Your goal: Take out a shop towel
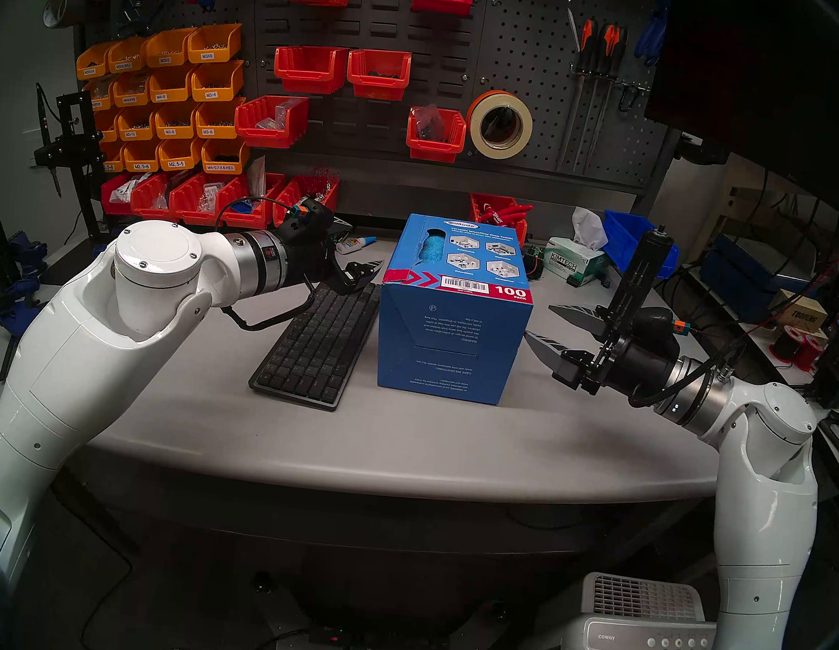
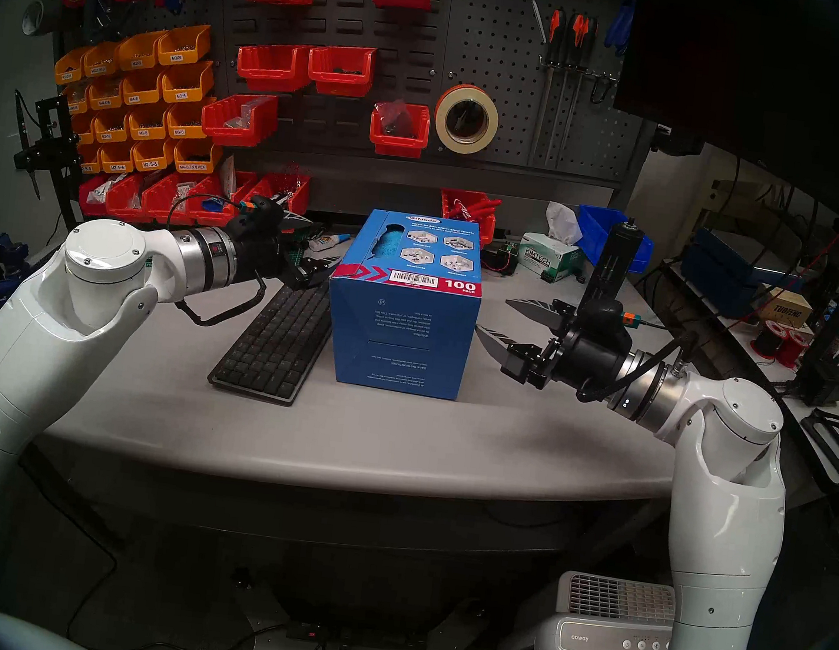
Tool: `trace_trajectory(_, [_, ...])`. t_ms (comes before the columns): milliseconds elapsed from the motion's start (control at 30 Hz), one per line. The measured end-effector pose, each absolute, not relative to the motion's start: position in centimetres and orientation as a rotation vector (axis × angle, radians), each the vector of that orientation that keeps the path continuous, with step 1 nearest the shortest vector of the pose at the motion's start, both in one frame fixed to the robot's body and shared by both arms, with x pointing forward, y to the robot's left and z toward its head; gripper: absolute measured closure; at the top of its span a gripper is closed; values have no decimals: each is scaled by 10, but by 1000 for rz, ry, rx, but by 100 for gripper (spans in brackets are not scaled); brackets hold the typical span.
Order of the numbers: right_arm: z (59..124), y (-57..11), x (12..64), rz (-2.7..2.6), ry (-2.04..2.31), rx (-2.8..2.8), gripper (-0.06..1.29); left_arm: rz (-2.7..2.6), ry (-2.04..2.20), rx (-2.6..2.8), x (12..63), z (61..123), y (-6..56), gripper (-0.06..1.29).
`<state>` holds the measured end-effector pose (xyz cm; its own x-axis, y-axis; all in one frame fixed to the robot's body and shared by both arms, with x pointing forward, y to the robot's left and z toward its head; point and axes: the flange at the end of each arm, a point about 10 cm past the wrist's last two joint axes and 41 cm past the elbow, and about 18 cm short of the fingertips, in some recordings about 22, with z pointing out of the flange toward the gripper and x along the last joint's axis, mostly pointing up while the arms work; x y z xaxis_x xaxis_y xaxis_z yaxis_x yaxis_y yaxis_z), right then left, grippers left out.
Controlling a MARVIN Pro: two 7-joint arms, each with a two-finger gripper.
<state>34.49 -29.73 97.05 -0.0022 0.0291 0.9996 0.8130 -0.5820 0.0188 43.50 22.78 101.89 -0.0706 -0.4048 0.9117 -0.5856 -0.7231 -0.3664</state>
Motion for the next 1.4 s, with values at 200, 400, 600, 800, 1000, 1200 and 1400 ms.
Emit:
trace_trajectory(200, [973, -288, 337, -1646, -881, -1658, 0, 1913, -1110, 2037, 442, 1019, 229, -3])
trace_trajectory(400, [972, -279, 327, -1636, -871, -1660, 0, 1883, -1140, 2035, 454, 1006, 221, -3])
trace_trajectory(600, [963, -260, 320, -1585, -869, -1651, 0, 1866, -1160, 2008, 463, 997, 204, -3])
trace_trajectory(800, [957, -245, 319, -1567, -856, -1650, -1, 1894, -1161, 2010, 476, 996, 195, -2])
trace_trajectory(1000, [955, -235, 323, -1572, -855, -1657, -1, 1919, -1174, 2015, 485, 998, 191, 6])
trace_trajectory(1200, [956, -224, 330, -1574, -866, -1656, -1, 1944, -1178, 2035, 496, 1000, 193, 6])
trace_trajectory(1400, [957, -215, 337, -1580, -868, -1656, -1, 1961, -1154, 2060, 505, 1000, 194, 5])
